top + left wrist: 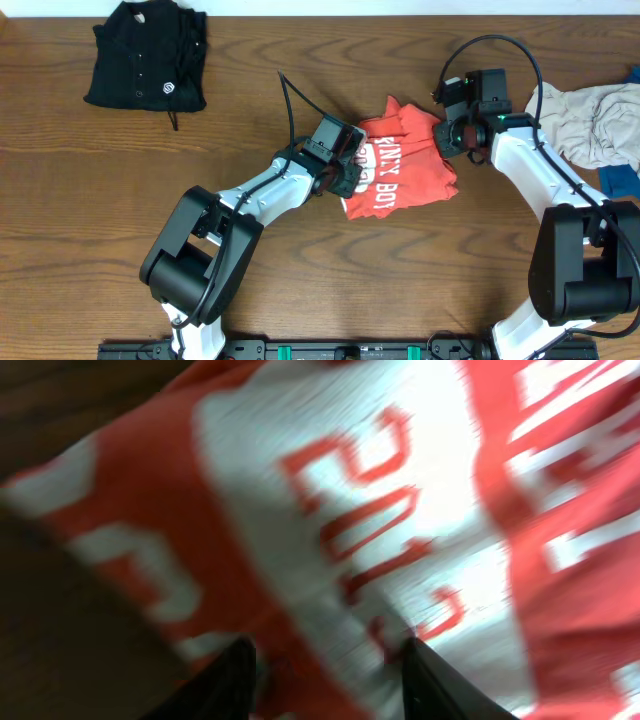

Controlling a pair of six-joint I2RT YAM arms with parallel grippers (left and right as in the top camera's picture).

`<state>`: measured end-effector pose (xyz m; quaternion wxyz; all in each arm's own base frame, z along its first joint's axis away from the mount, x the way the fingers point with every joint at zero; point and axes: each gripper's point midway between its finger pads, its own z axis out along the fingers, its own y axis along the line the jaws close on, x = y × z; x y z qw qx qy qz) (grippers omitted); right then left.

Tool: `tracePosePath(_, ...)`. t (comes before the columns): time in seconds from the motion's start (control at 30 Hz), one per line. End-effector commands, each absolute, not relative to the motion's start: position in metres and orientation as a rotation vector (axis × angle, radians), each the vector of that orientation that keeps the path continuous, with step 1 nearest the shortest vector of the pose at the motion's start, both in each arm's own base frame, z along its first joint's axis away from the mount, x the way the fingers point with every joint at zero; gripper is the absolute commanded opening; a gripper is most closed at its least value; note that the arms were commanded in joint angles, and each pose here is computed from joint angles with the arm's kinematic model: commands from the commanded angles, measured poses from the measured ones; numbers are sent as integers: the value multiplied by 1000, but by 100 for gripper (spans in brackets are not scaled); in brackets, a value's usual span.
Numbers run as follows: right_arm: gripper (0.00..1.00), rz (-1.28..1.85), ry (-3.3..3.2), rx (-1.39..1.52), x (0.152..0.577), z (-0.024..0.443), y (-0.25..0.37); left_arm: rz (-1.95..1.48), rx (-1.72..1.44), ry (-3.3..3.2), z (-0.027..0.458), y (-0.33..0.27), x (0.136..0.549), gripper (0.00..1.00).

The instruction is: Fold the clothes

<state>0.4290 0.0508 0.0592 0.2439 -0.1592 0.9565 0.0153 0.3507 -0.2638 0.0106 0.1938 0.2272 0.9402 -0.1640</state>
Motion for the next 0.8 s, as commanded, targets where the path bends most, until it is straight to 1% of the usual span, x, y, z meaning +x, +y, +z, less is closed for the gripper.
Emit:
tracePosePath(0.0, 1, -61, 2620, -364, 435, 60, 33, -386, 606, 2665, 1, -252, 354, 48)
tracePosePath(0.1, 1, -98, 2629, -290, 435, 60, 26, -385, 599, 2667, 1, -251, 354, 48)
tracePosePath(0.13, 3, -110, 2631, -268, 435, 60, 24, -386, 597, 2667, 1, -251, 355, 48)
tracePosePath(0.17, 7, -115, 2631, -251, 436, 60, 23, -387, 597, 2665, 1, -251, 355, 48)
tracePosePath(0.23, 20, -107, 2622, -258, 436, 63, 26, -396, 596, 2650, 6, -253, 357, 48)
tracePosePath(0.27, 31, -106, 2613, -264, 437, 67, 28, -412, 598, 2637, 10, -255, 357, 48)
tracePosePath(0.3, 36, -103, 2602, -270, 438, 71, 31, -434, 600, 2618, 16, -258, 359, 48)
tracePosePath(0.33, 37, -100, 2588, -277, 439, 77, 34, -469, 605, 2595, 24, -263, 360, 48)
tracePosePath(0.37, 41, -97, 2573, -282, 440, 83, 37, -517, 613, 2560, 35, -270, 361, 48)
tracePosePath(0.4, 54, -90, 2554, -274, 442, 92, 41, -562, 624, 2527, 44, -276, 362, 48)
tracePosePath(0.43, 58, -81, 2536, -259, 444, 100, 44, -605, 634, 2493, 54, -283, 363, 48)
tracePosePath(0.53, 58, -42, 2464, -221, 450, 132, 53, -693, 659, 2417, 72, -297, 364, 48)
tracePosePath(0.63, 56, 142, 2380, -280, 452, 160, 81, -698, 662, 2404, 70, -300, 367, 48)
tracePosePath(0.7, 51, 297, 2330, -341, 450, 172, 103, -699, 661, 2401, 65, -301, 369, 48)
tracePosePath(0.77, 40, 394, 2308, -381, 448, 175, 117, -700, 662, 2402, 58, -303, 371, 48)
